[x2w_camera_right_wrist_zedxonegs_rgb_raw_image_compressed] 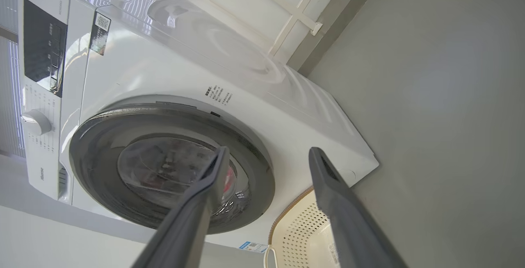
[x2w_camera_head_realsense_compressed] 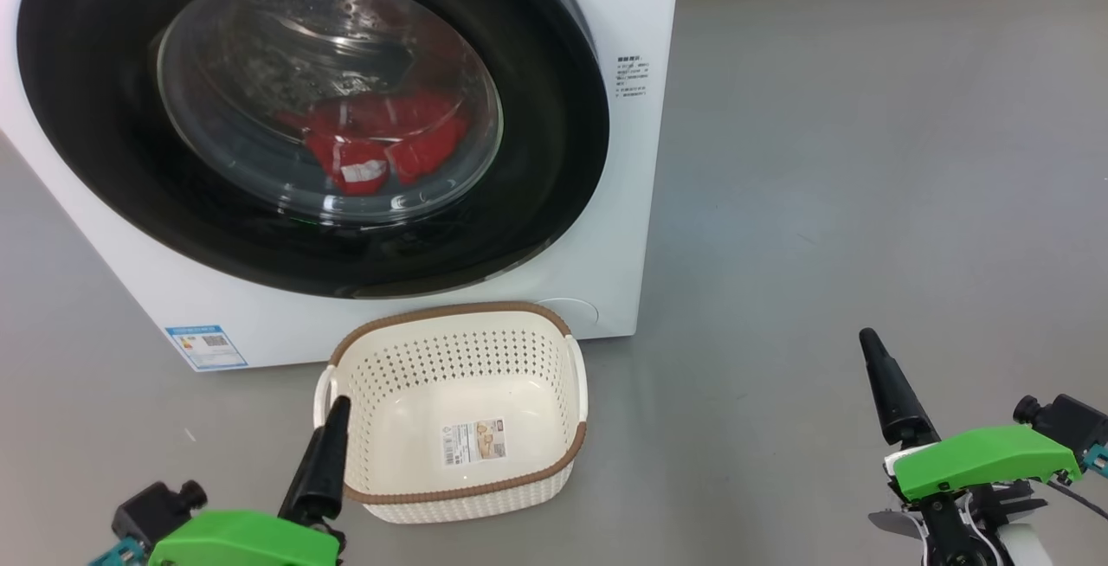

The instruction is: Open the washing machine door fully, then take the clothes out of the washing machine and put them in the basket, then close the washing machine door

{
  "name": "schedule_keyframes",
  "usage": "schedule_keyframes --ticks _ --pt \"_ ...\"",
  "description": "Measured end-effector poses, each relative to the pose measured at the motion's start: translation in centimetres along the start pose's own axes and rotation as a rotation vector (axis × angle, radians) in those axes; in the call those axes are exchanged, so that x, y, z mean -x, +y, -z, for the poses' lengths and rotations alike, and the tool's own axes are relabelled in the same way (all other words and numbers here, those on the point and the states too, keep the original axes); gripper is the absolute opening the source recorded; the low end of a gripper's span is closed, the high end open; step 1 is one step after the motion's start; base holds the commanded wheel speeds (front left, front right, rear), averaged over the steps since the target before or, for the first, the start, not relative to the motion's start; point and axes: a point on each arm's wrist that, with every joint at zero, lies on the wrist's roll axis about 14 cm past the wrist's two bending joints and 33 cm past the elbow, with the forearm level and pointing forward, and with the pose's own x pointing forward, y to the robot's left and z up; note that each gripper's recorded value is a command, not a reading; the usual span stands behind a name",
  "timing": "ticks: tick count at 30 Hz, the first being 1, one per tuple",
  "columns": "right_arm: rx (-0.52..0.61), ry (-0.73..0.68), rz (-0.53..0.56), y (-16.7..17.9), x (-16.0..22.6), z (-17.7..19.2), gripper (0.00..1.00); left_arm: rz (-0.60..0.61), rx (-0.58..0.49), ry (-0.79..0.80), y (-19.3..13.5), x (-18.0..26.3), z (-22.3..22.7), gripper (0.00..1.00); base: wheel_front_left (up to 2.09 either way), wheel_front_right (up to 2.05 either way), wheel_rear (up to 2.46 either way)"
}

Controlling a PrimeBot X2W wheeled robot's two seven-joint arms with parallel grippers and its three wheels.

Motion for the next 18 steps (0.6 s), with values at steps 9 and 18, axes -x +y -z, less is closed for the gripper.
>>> schedule_keyframes --ticks 9,18 --pt "0.153 -0.009 -0.003 0.0 -0.2 -0.2 1.0 -0.004 -0.127 0.006 -0.4 -0.8 0.3 1.0 0.0 0.0 0.0" --pt "0.273 -0.04 -0.041 1.4 -1.0 -0.9 1.0 0.011 -0.256 -0.001 -1.2 -1.4 0.5 1.0 0.0 0.0 0.0"
